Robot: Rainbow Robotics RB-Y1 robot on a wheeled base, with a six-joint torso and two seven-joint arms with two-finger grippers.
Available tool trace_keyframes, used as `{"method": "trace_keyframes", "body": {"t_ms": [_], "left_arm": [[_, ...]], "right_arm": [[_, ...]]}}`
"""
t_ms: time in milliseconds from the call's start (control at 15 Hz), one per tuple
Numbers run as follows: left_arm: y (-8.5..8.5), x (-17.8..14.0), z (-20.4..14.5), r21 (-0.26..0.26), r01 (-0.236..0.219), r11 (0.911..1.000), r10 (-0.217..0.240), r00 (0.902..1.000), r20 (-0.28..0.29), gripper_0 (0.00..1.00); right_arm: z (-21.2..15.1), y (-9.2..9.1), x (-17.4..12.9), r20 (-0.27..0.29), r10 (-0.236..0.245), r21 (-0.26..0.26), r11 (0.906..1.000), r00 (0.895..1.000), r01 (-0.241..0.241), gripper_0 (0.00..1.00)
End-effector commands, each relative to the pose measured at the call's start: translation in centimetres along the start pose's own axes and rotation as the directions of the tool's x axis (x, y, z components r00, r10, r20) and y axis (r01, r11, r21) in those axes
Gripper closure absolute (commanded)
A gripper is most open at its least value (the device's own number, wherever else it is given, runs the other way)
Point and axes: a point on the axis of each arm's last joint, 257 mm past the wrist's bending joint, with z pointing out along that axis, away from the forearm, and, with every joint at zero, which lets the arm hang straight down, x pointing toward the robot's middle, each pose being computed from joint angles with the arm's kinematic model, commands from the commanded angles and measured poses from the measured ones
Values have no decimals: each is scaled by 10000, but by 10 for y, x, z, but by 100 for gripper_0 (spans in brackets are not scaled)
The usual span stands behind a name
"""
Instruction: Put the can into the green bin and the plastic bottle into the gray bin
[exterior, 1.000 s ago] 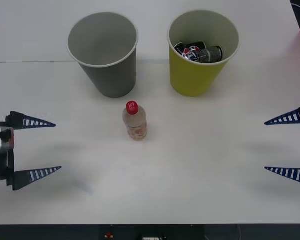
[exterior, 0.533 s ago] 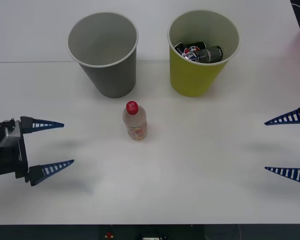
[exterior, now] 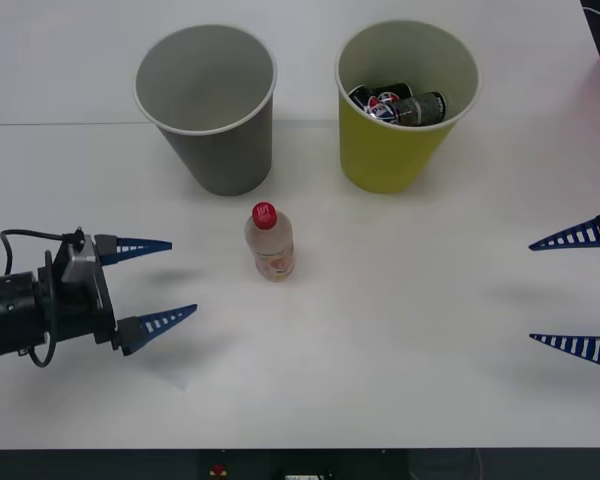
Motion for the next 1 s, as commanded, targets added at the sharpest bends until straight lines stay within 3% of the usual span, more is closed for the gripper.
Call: {"method": "trace_keyframes", "body": {"t_ms": [67, 200, 467, 667, 733, 800, 1000], "left_arm": [[2, -1, 23, 228, 450, 9987, -458, 9984, 344, 0], [4, 2, 40, 358, 685, 9970, -703, 9962, 508, 0], [10, -2, 75, 588, 671, 9960, -714, 9947, 742, 0], [10, -8, 94, 711, 418, 9966, -480, 9950, 871, 0], [11, -11, 100, 689, -63, 9976, 4, 9963, 858, 0], [13, -11, 106, 642, -260, 9976, 210, 9967, 783, 0], [16, -11, 126, 695, -277, 9972, 223, 9968, 773, 0]], "right_arm": [[0, 0, 0, 0, 0, 0, 10000, 10000, 0, 0], [0, 0, 0, 0, 0, 0, 10000, 10000, 0, 0], [0, 0, 0, 0, 0, 0, 10000, 10000, 0, 0], [0, 0, 0, 0, 0, 0, 10000, 10000, 0, 0], [0, 0, 0, 0, 0, 0, 10000, 10000, 0, 0], [0, 0, 0, 0, 0, 0, 10000, 10000, 0, 0], [0, 0, 0, 0, 0, 0, 10000, 10000, 0, 0]]}}
